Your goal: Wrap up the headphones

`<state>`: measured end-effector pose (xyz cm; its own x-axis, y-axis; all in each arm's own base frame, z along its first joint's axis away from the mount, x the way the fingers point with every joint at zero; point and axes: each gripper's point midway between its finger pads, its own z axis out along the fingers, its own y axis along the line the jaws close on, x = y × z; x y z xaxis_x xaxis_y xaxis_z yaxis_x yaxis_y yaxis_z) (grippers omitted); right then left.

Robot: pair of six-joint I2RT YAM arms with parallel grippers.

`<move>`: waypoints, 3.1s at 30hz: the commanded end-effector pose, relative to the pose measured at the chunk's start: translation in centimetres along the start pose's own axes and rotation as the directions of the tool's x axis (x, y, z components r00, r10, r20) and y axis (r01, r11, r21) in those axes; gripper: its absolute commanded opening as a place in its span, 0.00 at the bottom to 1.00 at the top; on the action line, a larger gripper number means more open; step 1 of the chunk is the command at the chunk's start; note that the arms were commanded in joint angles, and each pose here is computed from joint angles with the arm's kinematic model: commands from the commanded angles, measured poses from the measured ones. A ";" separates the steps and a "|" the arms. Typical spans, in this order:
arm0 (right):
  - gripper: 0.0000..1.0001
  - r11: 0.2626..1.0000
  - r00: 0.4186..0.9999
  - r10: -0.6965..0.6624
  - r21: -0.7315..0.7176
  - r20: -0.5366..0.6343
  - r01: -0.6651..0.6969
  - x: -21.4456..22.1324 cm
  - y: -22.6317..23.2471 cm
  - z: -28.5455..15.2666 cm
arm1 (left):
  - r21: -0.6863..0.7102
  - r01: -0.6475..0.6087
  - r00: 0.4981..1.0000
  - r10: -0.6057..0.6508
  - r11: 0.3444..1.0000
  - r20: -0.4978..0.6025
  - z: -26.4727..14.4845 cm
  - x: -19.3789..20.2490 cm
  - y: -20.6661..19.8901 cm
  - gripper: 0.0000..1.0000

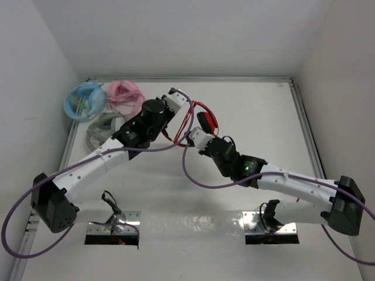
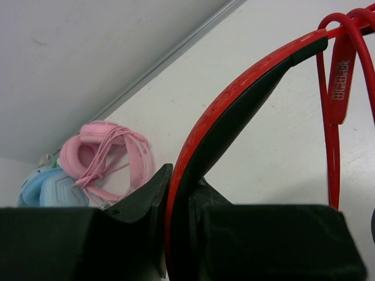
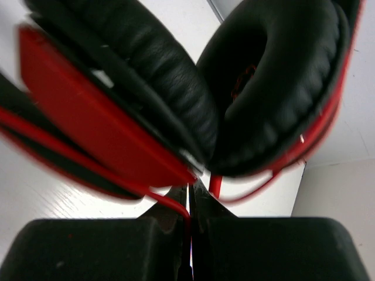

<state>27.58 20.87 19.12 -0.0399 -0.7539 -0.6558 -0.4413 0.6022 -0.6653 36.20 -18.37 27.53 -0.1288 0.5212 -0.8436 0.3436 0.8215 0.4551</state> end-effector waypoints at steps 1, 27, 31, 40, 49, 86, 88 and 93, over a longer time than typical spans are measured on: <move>0.00 0.991 0.999 0.030 0.130 -0.025 -0.026 1.1 -3.2 0.0 | 0.080 -0.114 0.993 0.114 0.990 0.006 -1.8 0.0 -0.2 0.00; 0.00 0.943 0.799 0.305 -0.282 0.519 -0.176 -5.0 2.4 -4.1 | 0.467 0.238 0.944 -0.316 0.852 0.096 -8.3 -9.4 -3.9 0.00; 0.17 0.943 0.809 0.301 -0.283 0.504 -0.175 -4.9 2.6 -3.6 | 0.418 0.269 0.942 -0.328 0.868 0.074 -7.3 -8.7 -3.6 0.00; 0.37 0.948 0.814 0.300 -0.248 0.497 -0.198 -3.3 2.3 -3.9 | 0.349 0.275 0.949 -0.311 0.896 0.053 -7.1 -7.7 -2.5 0.00; 0.87 0.960 0.888 0.266 -0.189 0.375 -0.208 1.6 2.8 -3.5 | 0.083 0.279 0.955 -0.285 0.957 0.077 -5.9 -6.6 2.1 0.00; 0.92 0.904 0.858 0.422 -0.059 0.293 -0.424 -10.5 -6.1 -0.7 | 0.046 0.140 0.982 -0.133 0.989 -0.132 -1.4 0.0 -1.0 0.00; 0.88 0.897 0.859 0.440 -0.082 0.260 -0.435 -10.4 -5.7 0.5 | 0.052 0.139 0.983 -0.132 0.989 -0.131 -1.4 0.0 -1.1 0.00; 0.88 0.864 0.858 0.493 -0.191 0.146 -0.465 -9.3 -2.9 2.5 | 0.035 0.141 0.983 -0.135 0.989 -0.127 -1.5 -0.2 -0.7 0.00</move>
<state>31.55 25.77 25.92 -0.0664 -0.3806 -0.9224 -0.5000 0.8127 -0.2993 34.20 -17.96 24.84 -0.3624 0.5001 -0.7865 0.3809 0.8496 0.3647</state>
